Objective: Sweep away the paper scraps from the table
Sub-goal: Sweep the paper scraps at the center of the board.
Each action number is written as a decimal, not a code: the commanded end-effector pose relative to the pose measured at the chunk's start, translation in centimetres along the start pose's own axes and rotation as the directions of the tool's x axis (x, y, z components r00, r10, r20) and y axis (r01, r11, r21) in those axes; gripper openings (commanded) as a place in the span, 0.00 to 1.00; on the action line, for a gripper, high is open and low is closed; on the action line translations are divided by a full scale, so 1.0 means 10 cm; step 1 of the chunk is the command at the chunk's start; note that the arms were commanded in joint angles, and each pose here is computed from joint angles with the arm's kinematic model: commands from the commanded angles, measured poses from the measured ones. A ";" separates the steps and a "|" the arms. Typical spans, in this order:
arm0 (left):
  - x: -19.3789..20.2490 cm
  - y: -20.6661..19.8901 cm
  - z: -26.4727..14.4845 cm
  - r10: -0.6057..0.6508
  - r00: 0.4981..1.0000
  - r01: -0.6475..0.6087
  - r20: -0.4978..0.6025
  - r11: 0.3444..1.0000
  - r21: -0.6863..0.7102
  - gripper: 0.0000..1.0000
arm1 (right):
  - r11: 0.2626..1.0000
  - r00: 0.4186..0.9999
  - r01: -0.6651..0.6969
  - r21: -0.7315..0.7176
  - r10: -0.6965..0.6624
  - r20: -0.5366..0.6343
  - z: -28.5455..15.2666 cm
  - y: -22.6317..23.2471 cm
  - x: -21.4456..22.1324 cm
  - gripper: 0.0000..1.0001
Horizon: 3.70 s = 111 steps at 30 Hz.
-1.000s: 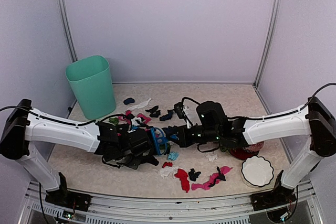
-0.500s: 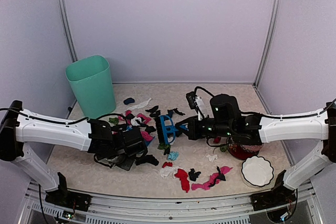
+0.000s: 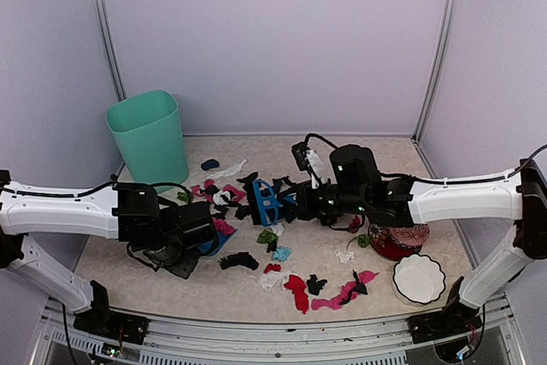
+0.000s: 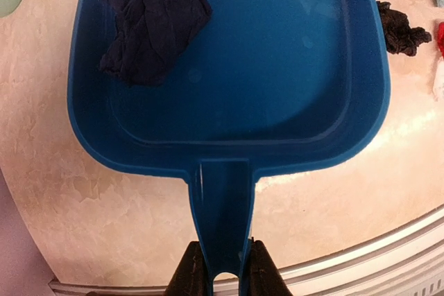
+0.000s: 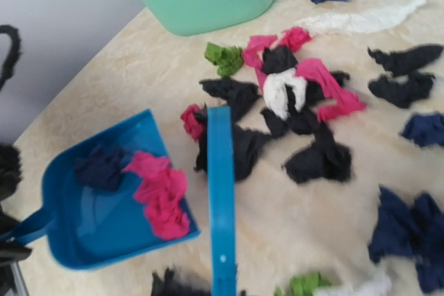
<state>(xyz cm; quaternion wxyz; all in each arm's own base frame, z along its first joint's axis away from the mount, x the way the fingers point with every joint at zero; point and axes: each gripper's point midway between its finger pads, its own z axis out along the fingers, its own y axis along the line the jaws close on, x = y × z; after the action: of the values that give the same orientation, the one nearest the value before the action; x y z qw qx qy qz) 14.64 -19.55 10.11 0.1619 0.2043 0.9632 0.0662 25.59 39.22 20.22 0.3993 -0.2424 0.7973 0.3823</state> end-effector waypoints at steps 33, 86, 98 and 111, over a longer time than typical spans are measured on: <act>0.53 0.48 -0.32 -0.167 0.984 0.170 -0.067 0.985 0.036 0.00 | 0.893 0.919 -0.365 -0.265 0.391 0.053 2.27 0.29 -0.55 0.00; -0.17 0.29 -0.13 -0.161 0.983 0.157 0.085 0.986 0.052 0.00 | 0.952 0.939 -0.302 0.048 0.288 0.190 -0.08 -0.58 -0.56 0.00; -0.54 0.51 -0.27 -0.284 0.933 0.262 0.222 0.957 0.121 0.00 | 0.937 0.907 0.283 0.207 -0.331 0.260 0.28 -0.53 -1.32 0.00; -0.85 0.63 -0.53 -0.397 0.854 0.337 0.338 0.915 0.224 0.00 | 0.581 0.579 0.740 0.338 -0.807 0.120 1.27 -0.86 -1.63 0.00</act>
<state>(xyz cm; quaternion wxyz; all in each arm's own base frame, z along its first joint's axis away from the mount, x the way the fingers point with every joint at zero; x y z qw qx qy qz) 21.20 -17.44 16.59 0.2966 0.0539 0.9516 -0.0591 44.06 44.30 24.99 0.6222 -0.3931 0.6555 0.1694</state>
